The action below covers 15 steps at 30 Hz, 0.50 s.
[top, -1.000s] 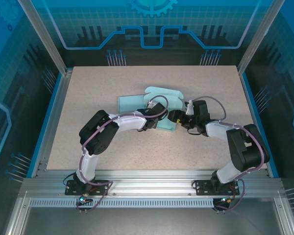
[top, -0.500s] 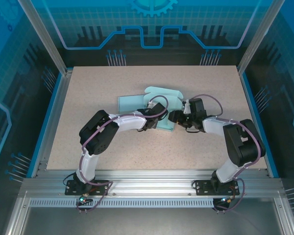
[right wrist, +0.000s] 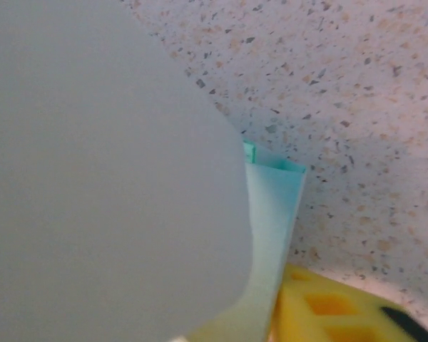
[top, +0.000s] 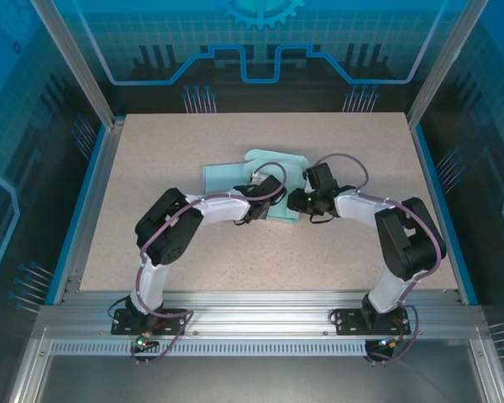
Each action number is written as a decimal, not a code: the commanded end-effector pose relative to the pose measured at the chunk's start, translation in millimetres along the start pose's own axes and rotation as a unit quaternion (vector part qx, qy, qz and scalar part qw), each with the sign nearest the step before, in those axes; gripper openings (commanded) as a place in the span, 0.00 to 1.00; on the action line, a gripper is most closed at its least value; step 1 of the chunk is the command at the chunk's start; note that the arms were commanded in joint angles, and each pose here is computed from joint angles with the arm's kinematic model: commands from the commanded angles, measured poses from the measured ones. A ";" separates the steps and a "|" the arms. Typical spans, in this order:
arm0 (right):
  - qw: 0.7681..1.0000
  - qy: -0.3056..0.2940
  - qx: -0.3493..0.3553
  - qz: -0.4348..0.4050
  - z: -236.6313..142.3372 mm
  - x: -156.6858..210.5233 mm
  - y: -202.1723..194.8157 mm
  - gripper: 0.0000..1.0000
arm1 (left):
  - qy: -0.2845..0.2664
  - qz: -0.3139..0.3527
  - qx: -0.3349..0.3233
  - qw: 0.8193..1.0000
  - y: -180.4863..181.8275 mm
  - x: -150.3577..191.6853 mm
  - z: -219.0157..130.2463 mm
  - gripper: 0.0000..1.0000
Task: Fold the paper box
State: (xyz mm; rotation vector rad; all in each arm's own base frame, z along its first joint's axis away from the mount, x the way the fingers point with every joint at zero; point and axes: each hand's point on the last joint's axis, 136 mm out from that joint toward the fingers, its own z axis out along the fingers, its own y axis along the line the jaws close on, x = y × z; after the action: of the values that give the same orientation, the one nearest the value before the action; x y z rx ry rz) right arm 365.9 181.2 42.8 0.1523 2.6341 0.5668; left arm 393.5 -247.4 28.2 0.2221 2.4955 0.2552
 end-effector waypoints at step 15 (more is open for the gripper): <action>0.970 0.066 0.224 -0.072 7.4 35.1 -49.8 0.32 | 0.061 0.034 -0.021 0.997 3.8 32.7 5.6 0.05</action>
State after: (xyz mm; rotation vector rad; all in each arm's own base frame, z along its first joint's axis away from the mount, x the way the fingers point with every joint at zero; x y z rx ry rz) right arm 379.0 174.5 38.9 0.1296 2.6551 0.2393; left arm 393.5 -247.0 28.8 0.1853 2.5044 0.2501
